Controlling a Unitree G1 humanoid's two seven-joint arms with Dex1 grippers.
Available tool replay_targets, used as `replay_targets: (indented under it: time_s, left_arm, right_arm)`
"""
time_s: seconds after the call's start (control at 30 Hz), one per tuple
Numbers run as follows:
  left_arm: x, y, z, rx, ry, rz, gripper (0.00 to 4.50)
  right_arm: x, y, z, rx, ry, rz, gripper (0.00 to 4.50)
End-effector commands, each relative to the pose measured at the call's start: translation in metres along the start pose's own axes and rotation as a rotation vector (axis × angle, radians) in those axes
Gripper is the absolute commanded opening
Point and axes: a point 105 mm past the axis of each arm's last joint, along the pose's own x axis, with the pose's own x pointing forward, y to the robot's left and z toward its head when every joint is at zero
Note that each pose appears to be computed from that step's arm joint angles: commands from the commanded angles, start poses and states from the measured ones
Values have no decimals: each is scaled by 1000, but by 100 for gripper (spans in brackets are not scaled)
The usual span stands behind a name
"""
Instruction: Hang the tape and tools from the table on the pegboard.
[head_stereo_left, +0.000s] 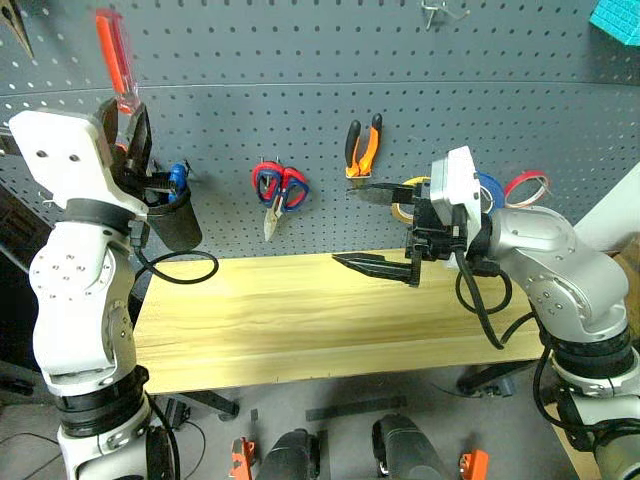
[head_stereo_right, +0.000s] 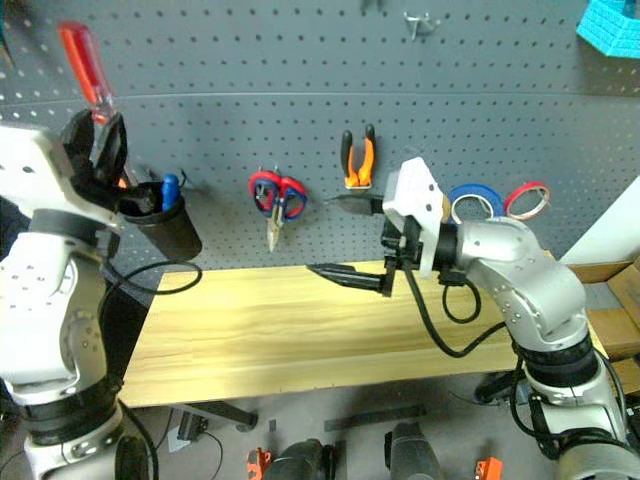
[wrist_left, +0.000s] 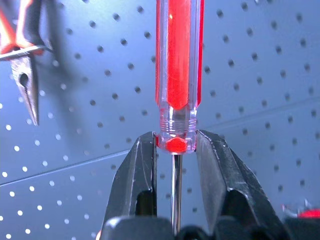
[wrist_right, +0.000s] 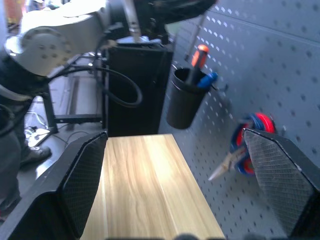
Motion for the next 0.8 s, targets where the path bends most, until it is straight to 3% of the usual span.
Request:
replay_targets:
  time_s: [0.03,0.17,0.43,0.77,0.8]
  left_arm:
    - [2,11,-10,11,-2,50,79]
    - [5,24,-43,-9,64,118,79]
    - [10,18,-65,-34,78,125,79]
    - [1,20,-75,-129,105,190,428]
    - [1,20,-70,-143,94,193,446]
  right_arm:
    - [3,-2,11,-60,-30,24,450]
    - [7,-3,12,-67,-35,32,450]
    - [8,-6,11,-67,-36,38,450]
    - [5,-2,9,-66,-22,45,450]
    - [5,-2,10,-66,-21,43,450]
